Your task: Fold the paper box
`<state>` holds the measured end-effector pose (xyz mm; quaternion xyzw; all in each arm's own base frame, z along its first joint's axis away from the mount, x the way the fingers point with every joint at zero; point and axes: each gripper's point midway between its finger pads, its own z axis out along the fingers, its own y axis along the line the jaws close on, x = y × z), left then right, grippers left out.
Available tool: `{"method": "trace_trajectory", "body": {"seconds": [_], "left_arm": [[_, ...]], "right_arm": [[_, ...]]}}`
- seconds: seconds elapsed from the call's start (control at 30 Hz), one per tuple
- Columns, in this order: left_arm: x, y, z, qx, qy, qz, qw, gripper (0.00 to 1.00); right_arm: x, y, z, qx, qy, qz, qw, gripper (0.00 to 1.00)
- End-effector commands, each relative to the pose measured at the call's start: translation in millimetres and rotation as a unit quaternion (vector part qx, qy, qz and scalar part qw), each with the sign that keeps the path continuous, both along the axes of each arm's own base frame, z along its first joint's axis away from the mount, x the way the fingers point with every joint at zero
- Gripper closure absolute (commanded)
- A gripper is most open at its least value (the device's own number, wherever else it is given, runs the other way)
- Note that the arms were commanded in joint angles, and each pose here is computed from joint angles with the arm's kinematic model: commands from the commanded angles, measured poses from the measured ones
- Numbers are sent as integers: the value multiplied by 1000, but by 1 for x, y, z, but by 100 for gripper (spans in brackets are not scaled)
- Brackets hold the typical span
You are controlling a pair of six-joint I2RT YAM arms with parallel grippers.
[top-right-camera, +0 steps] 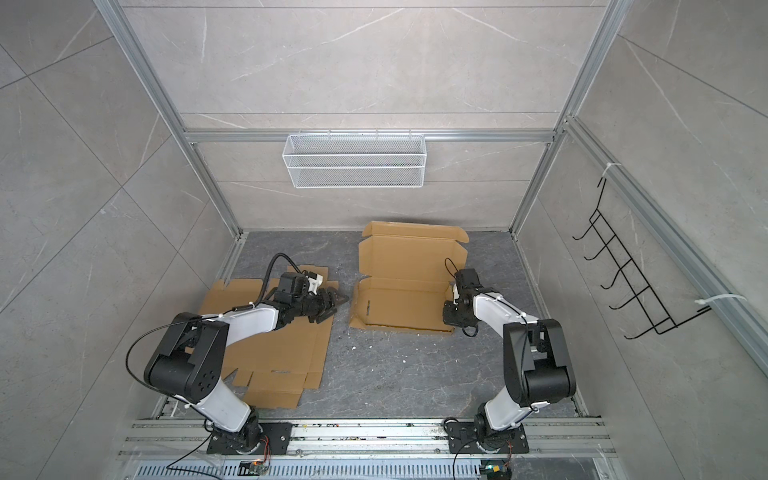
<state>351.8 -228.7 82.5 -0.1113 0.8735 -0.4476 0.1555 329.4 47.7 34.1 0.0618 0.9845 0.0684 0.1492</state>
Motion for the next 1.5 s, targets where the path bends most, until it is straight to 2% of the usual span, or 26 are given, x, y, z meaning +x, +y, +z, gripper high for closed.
{"method": "trace_trajectory", "body": {"seconds": [0.0, 0.1, 0.23, 0.37, 0.47, 0.63, 0.77, 0.93, 1.13, 1.27, 1.37, 1.47], "left_arm": [[12, -27, 25, -78, -20, -8, 997, 22], [12, -34, 6, -83, -1, -10, 997, 21], [16, -45, 3, -96, -2, -15, 995, 20], [18, -57, 20, -123, -20, -23, 992, 22], [12, -62, 35, -121, -38, -37, 991, 25], [-3, -71, 25, -66, -25, -65, 995, 25], [-10, -68, 19, 25, -28, -83, 996, 26], [-14, -72, 10, 123, -33, -106, 986, 31], [-21, -74, -9, 193, -5, -104, 976, 30], [-16, -78, -3, 188, -14, -95, 977, 30], [-16, -88, -4, 184, -10, -108, 977, 34], [-17, -81, 0, 189, -14, -108, 976, 34]], "right_arm": [[-2, 4, -5, 6, 14, 12, 1000, 87], [-2, 4, -4, 6, 13, 13, 1000, 87], [-3, 5, -4, 7, 14, 12, 1000, 88], [-3, 6, -4, 12, 15, 12, 1000, 89], [-4, 7, -3, 11, 15, 13, 1000, 89], [-5, 11, -2, 1, 14, 20, 1000, 90], [-5, 9, 3, -24, 3, 18, 1000, 92], [-5, 15, 12, -40, -13, 22, 999, 95], [-9, 25, 19, -57, -30, 20, 998, 96], [-8, 31, 19, -56, -36, 20, 998, 96], [-6, 42, 20, -49, -37, 21, 998, 96], [-9, 47, 18, -38, -38, 18, 998, 96]]}}
